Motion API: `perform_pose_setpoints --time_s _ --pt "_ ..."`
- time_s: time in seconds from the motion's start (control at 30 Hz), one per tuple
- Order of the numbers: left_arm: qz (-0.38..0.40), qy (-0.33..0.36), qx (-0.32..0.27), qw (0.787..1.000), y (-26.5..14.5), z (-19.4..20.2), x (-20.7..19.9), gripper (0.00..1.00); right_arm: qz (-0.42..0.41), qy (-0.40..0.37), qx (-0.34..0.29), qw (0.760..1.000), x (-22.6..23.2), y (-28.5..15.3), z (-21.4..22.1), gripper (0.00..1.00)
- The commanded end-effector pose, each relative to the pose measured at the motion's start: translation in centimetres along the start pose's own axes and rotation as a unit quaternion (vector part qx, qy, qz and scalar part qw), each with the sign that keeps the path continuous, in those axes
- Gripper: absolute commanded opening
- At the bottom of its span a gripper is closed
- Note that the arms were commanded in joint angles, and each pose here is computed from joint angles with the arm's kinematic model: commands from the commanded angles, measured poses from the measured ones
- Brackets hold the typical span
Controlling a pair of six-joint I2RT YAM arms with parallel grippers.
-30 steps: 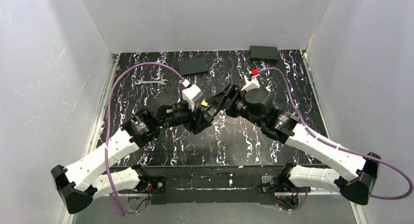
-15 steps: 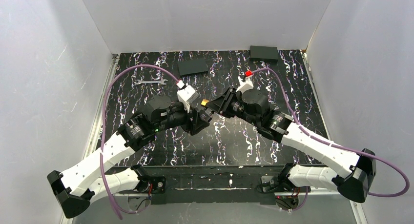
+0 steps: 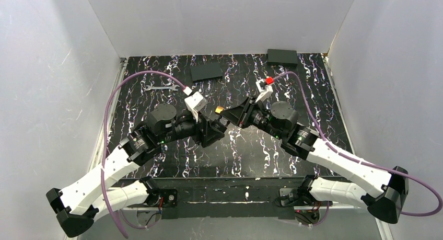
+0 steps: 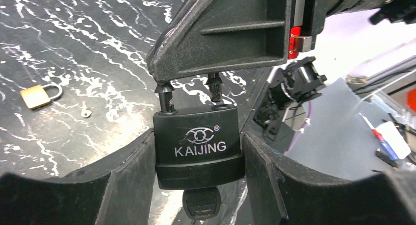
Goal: Unlock with the key
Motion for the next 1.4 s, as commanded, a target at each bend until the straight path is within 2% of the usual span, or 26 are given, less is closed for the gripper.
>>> perform_pose_setpoints --time_s 0.0,0.23,0.47,0.53,0.67,0.83,0.97,1.07,1.37 --pt "0.068 -0.004 -0.085 0.994 -2.1 -3.2 -2.5 0.0 -0.061 -0.091 -0.031 0.994 0.5 -1.1 -0.6 0.24" --pt "0.145 -0.032 -0.095 0.984 -3.1 -3.9 -4.3 0.0 -0.125 -0.159 -0.057 0.978 0.1 -2.2 0.0 0.25" --pt "0.202 -0.039 -0.065 0.976 -3.6 -4.2 -5.3 0.0 -0.092 -0.189 -0.076 0.975 -1.1 -2.9 0.1 0.33" --pt "0.195 -0.037 -0.055 0.979 -3.4 -4.0 -5.1 0.0 -0.069 -0.186 -0.079 0.977 -1.1 -3.0 -0.3 0.42" --pt "0.162 -0.03 -0.038 0.986 -2.5 -3.4 -4.2 0.0 -0.031 -0.183 -0.078 0.979 -0.4 -3.9 -1.6 0.72" --pt "0.123 -0.011 -0.024 0.992 -1.3 -2.8 -3.1 0.0 0.06 -0.16 -0.085 0.982 0.0 -5.9 -3.5 0.87" --pt "0.1 0.002 -0.01 0.995 -0.2 -2.6 -2.3 0.0 0.097 -0.125 -0.081 0.984 1.4 -7.4 -5.1 0.87" --pt "0.089 0.012 -0.002 0.996 0.4 -2.5 -1.9 0.0 0.103 -0.067 -0.064 0.99 3.0 -8.1 -5.9 0.83" --pt "0.094 0.014 -0.012 0.995 0.9 -3.1 -1.9 0.0 0.056 0.073 0.05 0.995 3.0 -6.7 -2.2 0.68"
Point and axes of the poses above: each gripper's point midway between its finger pads, its own y axis out along the fingers, its own x axis along the line the jaws close on, z = x × y, the point moved 10 cm from there along -y, back along the fingers, and after that the axes turned 2 degrees about -y, right-handed, at the moved point
